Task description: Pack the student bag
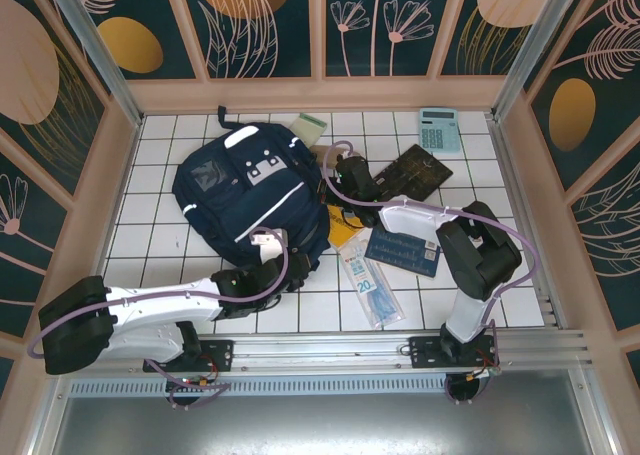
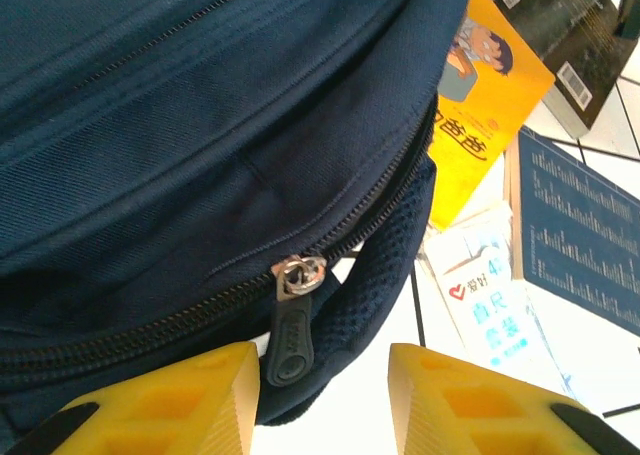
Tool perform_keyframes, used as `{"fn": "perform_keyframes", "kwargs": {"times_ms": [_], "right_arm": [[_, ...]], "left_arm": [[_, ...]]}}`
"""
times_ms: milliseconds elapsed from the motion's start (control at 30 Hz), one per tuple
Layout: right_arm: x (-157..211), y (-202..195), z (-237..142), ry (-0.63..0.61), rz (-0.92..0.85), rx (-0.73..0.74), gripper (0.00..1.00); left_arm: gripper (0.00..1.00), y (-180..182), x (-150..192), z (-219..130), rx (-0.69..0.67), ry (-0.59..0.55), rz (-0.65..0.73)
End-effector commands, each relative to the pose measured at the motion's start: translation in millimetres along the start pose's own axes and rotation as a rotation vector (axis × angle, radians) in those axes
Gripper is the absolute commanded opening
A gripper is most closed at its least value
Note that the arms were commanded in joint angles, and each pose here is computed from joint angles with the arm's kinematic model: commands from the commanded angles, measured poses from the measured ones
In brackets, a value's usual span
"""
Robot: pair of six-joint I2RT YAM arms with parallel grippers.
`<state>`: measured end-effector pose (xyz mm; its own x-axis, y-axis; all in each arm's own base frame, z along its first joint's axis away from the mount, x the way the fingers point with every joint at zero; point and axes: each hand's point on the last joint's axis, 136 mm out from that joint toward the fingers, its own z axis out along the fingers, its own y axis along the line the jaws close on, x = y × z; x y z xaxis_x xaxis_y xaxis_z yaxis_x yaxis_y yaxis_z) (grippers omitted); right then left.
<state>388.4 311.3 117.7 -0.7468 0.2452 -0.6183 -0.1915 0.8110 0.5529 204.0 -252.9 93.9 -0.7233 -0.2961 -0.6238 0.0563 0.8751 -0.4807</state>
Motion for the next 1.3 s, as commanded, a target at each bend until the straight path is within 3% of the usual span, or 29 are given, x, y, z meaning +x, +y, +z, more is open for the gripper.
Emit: {"fn": "perform_keyframes", "kwargs": {"times_ms": [0,367,567,833,1267], "right_arm": [[-17.3,10.1,-2.4,-0.063,0.012,-0.036,0.0],[-19.2,17.9,-8.4,-0.077,0.016,-0.058,0.0],[-17.0,16.5,-11.5,-0.081,0.013,-0.051,0.0],[-29.3,7.4,-14.3,-0.115,-0.001,-0.01,0.0],[-57.9,-36.9,-12.2,-0.152,0.011,0.068,0.0]], "left_arm": [[0.39,5.3,-6.7,0.9,-0.03,-0.049,-0.021],[0.34,-2.7,2.6,17.4,-0.033,-0.024,-0.006],[0.0,7.7,-4.3,16.6,-0.094,-0.061,-0.018],[0.0,26.2,-8.4,-3.1,-0.161,-0.044,-0.008],[0.0,98.9,-14.2,-32.9,-0.323,-0.006,-0.033]]}}
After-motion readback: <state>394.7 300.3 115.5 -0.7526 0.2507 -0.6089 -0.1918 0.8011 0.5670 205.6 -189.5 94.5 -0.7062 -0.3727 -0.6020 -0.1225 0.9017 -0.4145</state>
